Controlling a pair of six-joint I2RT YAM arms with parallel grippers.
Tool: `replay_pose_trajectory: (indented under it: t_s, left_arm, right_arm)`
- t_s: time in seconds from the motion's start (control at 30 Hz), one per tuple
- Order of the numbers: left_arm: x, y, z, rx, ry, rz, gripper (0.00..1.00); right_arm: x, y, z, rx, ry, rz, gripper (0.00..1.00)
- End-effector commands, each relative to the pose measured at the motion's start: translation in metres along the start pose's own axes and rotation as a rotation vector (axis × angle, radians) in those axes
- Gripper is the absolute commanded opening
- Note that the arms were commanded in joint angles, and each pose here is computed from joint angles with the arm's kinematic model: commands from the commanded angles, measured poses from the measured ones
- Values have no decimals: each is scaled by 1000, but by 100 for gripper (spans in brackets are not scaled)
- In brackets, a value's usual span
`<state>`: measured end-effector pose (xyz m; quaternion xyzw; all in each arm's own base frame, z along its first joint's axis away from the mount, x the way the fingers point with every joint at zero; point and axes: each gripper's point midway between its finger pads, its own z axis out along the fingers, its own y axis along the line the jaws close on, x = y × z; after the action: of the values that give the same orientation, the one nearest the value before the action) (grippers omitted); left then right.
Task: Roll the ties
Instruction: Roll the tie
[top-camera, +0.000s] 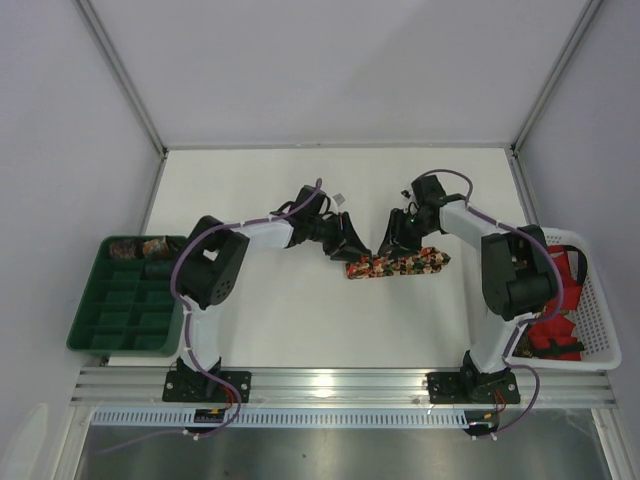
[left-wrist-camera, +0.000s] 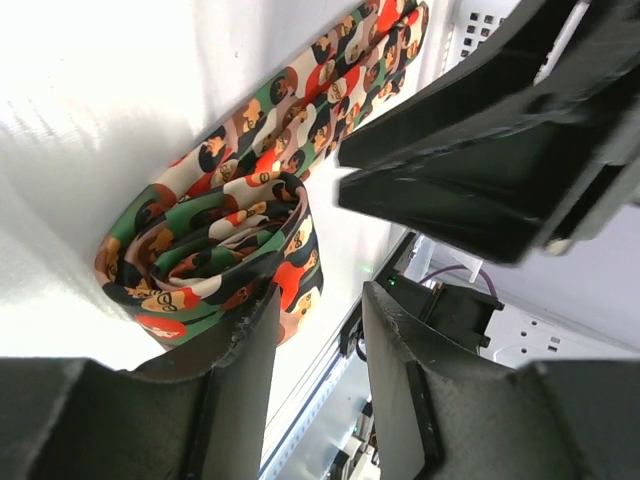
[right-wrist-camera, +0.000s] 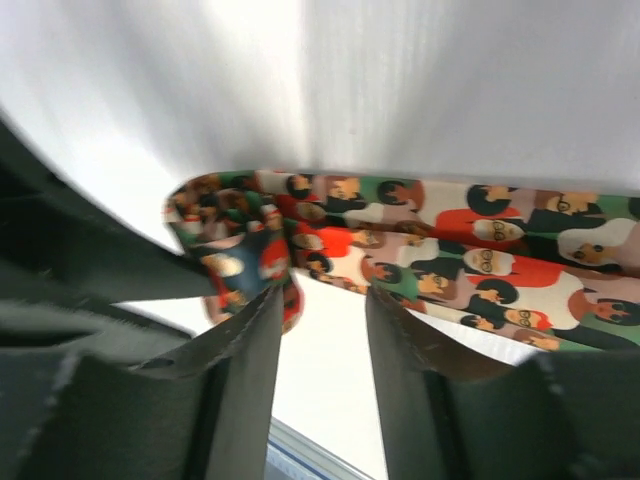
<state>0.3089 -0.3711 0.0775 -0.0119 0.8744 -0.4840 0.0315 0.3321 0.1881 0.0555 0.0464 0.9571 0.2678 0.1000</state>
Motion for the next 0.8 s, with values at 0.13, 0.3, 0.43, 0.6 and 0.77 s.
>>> replay_pose_trajectory:
  t_s: [0.13,0.3,0.43,0.6,0.77]
  left_arm:
    - [-5,-21,4,92,-21,68,41]
    - [-3,-16,5,83,-22,67,40]
    - [-2,-14,4,75,-22,67,40]
    - [-1,-10,6,68,-21,60,40]
    - [-1,-12,5,69,-24,62,40]
  right_arm:
    - [8,50,-20,-306,48,-42,47]
    - [14,55,-1,-325,86,-54,47]
    - [15,48,9,-298,92,-47,44]
    - [17,42,19,-295,115,-29,43]
    - [15,39,21,-271,108,-26,33]
